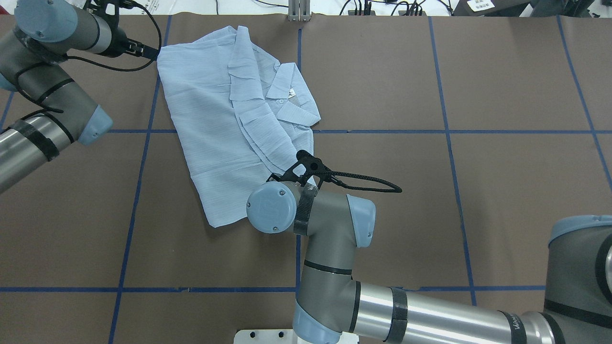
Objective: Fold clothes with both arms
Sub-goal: 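Grasp the corner with the right gripper and pull it toward the robot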
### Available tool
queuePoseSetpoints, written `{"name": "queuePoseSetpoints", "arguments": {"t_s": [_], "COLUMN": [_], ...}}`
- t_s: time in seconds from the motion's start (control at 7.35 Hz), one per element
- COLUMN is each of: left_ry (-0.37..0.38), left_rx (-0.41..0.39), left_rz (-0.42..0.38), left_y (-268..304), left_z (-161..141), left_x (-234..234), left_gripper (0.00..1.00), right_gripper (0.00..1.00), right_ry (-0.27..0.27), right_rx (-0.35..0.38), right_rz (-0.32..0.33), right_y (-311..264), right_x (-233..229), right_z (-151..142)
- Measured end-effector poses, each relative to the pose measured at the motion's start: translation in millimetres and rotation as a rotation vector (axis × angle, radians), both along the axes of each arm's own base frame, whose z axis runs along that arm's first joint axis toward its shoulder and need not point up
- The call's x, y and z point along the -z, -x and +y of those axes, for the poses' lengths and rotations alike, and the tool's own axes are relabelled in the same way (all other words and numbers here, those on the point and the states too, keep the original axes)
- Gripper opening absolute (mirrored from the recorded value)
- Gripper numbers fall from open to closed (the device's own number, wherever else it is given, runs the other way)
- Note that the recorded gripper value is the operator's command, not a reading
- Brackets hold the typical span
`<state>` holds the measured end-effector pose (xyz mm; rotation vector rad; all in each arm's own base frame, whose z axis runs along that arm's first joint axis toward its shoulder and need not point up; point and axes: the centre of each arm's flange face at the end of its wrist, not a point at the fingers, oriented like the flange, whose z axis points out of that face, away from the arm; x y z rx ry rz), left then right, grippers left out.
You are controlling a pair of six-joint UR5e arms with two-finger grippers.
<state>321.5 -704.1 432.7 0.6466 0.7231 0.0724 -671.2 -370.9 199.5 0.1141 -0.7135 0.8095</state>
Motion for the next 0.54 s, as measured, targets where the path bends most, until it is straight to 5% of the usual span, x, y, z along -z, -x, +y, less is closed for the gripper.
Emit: {"name": "queuePoseSetpoints", "arguments": {"t_s": [0.14,0.54], "left_ry": [0.0,0.001], "left_rx": [0.0,0.0], "left_rz": [0.0,-0.001], "left_y": [0.0,0.0], "left_z": [0.1,0.1], "left_x": [-0.3,-0.4], "left_gripper": [1.0,1.0], "right_gripper": [0.02,0.0], "right_ry": [0.002,0.01], "right_rx": [-0.009,-0.05], "right_rz": [-0.003,-0.018], "right_y": [0.4,0.2], "right_x": [0.3,3.3], "right_z": [-0.1,-1.2]}}
